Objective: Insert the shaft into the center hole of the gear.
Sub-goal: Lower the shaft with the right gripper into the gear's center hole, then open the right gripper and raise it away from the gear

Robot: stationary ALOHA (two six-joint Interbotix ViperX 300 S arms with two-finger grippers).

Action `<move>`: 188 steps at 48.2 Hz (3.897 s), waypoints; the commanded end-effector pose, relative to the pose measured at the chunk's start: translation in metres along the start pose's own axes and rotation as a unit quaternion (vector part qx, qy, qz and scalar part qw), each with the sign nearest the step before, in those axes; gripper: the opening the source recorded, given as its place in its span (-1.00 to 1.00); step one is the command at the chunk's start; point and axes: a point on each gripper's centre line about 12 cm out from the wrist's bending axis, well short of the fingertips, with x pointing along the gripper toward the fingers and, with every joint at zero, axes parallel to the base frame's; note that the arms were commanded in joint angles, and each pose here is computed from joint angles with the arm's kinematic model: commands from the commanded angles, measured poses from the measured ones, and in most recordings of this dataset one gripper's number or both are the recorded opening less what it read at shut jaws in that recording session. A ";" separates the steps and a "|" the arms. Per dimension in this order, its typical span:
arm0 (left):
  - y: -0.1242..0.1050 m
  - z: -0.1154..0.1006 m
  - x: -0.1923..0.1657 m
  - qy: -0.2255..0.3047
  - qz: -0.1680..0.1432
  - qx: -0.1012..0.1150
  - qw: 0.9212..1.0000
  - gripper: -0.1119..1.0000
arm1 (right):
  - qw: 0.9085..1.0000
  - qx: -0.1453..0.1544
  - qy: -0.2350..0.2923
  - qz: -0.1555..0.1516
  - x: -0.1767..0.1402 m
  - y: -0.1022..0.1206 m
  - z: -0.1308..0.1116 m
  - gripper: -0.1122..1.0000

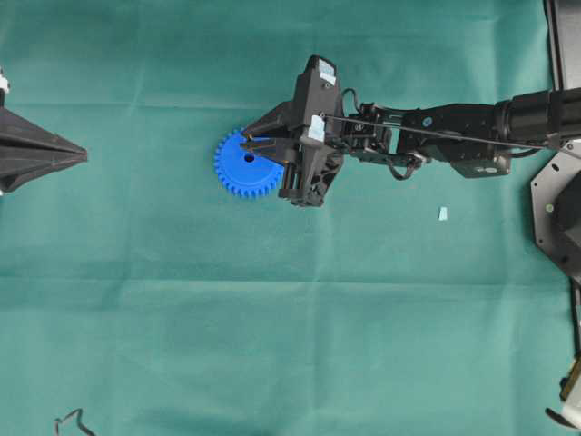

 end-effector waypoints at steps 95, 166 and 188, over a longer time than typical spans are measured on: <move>0.000 0.008 0.002 -0.008 0.001 0.000 1.000 -0.80 | 1.000 0.006 -0.010 0.006 0.007 0.007 0.004 -0.51; 0.000 0.006 0.002 -0.002 0.001 0.000 1.000 -0.80 | 1.000 0.002 -0.005 0.008 0.021 0.010 -0.018 0.00; 0.000 0.007 0.002 -0.002 0.001 -0.001 1.000 -0.80 | 0.998 -0.005 -0.061 0.021 -0.020 0.017 0.030 0.79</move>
